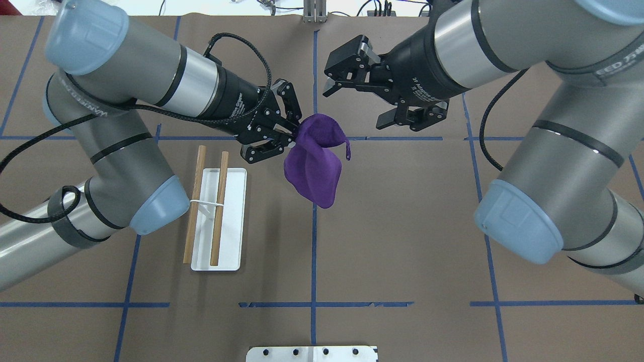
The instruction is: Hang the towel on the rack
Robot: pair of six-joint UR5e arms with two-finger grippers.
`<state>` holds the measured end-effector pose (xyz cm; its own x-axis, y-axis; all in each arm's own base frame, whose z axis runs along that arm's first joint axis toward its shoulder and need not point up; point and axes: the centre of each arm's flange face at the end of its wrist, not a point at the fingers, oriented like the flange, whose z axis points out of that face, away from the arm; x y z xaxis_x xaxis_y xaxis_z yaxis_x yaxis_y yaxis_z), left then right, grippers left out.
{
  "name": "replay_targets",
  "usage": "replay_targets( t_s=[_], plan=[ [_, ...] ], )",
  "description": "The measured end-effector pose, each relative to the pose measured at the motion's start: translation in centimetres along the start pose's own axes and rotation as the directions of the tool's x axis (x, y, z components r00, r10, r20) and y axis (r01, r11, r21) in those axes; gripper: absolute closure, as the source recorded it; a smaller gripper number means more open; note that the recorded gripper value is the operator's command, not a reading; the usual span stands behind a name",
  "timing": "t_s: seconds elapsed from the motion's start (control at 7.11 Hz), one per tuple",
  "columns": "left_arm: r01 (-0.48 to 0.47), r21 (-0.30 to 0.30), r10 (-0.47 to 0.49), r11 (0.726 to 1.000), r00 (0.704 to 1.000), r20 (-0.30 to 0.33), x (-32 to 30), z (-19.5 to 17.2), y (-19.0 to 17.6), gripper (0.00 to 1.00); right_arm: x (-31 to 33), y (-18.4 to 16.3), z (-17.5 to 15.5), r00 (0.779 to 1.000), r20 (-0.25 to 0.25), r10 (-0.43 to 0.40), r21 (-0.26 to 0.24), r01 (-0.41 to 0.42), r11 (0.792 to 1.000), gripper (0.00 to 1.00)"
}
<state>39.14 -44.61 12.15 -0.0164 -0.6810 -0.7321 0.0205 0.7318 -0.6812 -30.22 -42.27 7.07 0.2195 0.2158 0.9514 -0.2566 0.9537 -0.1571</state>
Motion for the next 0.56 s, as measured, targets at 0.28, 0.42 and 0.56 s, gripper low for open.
replay_targets(
  t_s=[0.28, 0.42, 0.56],
  plan=[
    [-0.255, -0.05, 0.256, 0.966, 0.967, 0.003, -4.9, -1.3, -2.4, 1.0, 3.9, -2.4, -0.8, 0.999, -0.026, -0.032, 0.031, 0.033, 0.999, 0.0],
    [-0.396, -0.097, 0.401, 0.913, 0.916, 0.035, -7.3, -1.8, -3.6, 1.0, 5.3, -3.3, -0.8, 0.998, -0.043, -0.053, 0.039, 0.054, 0.998, 0.0],
    [-0.519, -0.146, 0.531, 0.842, 0.845, 0.057, -9.8, -2.5, -4.9, 1.0, 6.0, -3.9, -0.5, 0.996, -0.055, -0.066, 0.041, 0.068, 0.997, 0.0]
  ],
)
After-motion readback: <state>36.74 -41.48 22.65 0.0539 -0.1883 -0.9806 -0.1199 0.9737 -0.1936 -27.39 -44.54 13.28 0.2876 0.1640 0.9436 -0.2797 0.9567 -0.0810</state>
